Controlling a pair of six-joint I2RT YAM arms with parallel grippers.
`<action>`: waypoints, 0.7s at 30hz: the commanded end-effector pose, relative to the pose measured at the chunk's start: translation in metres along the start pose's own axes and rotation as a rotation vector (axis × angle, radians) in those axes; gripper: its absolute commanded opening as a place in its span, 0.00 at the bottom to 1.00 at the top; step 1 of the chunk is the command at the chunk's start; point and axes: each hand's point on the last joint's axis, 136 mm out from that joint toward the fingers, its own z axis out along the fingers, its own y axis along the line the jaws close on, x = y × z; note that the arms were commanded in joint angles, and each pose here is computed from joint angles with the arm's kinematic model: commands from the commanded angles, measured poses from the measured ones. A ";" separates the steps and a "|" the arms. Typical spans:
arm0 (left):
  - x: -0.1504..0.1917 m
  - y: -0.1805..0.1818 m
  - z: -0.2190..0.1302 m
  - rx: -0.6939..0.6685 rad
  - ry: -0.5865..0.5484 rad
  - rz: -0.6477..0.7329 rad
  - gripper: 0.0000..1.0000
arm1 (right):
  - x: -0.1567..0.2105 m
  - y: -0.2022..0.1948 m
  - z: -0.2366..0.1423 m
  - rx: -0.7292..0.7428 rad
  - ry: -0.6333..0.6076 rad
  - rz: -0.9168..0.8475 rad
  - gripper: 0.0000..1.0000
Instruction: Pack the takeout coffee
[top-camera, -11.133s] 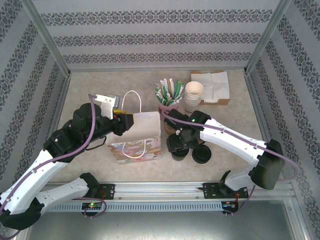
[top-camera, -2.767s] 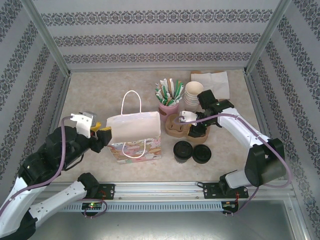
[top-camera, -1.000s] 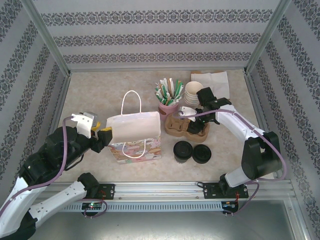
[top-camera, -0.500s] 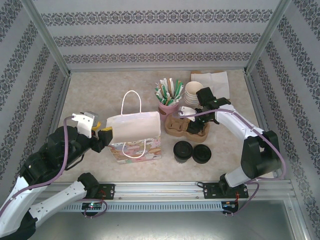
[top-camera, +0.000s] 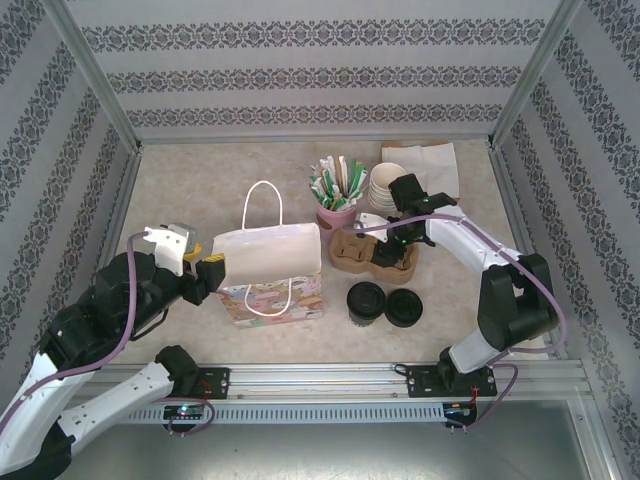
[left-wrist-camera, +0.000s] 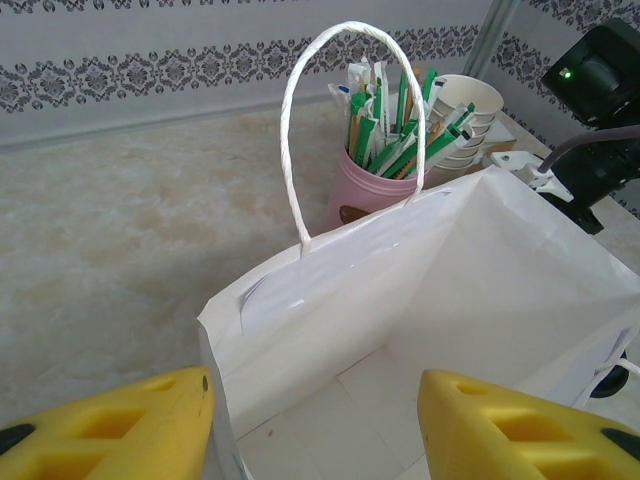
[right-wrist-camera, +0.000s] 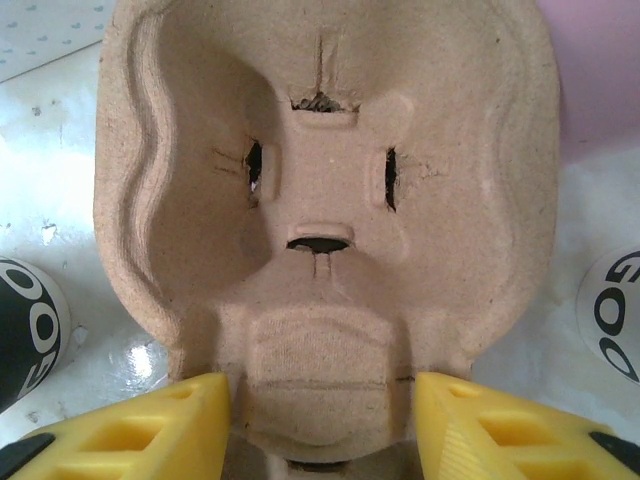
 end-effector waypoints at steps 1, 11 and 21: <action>-0.002 -0.002 0.000 0.005 -0.016 0.010 0.57 | -0.007 0.002 -0.002 -0.016 -0.013 -0.018 0.49; -0.006 -0.001 -0.002 0.003 -0.026 0.006 0.57 | -0.009 0.006 -0.015 0.019 -0.030 -0.044 0.43; -0.016 0.003 -0.007 -0.020 -0.050 -0.018 0.57 | -0.010 0.011 -0.030 0.063 -0.048 -0.060 0.42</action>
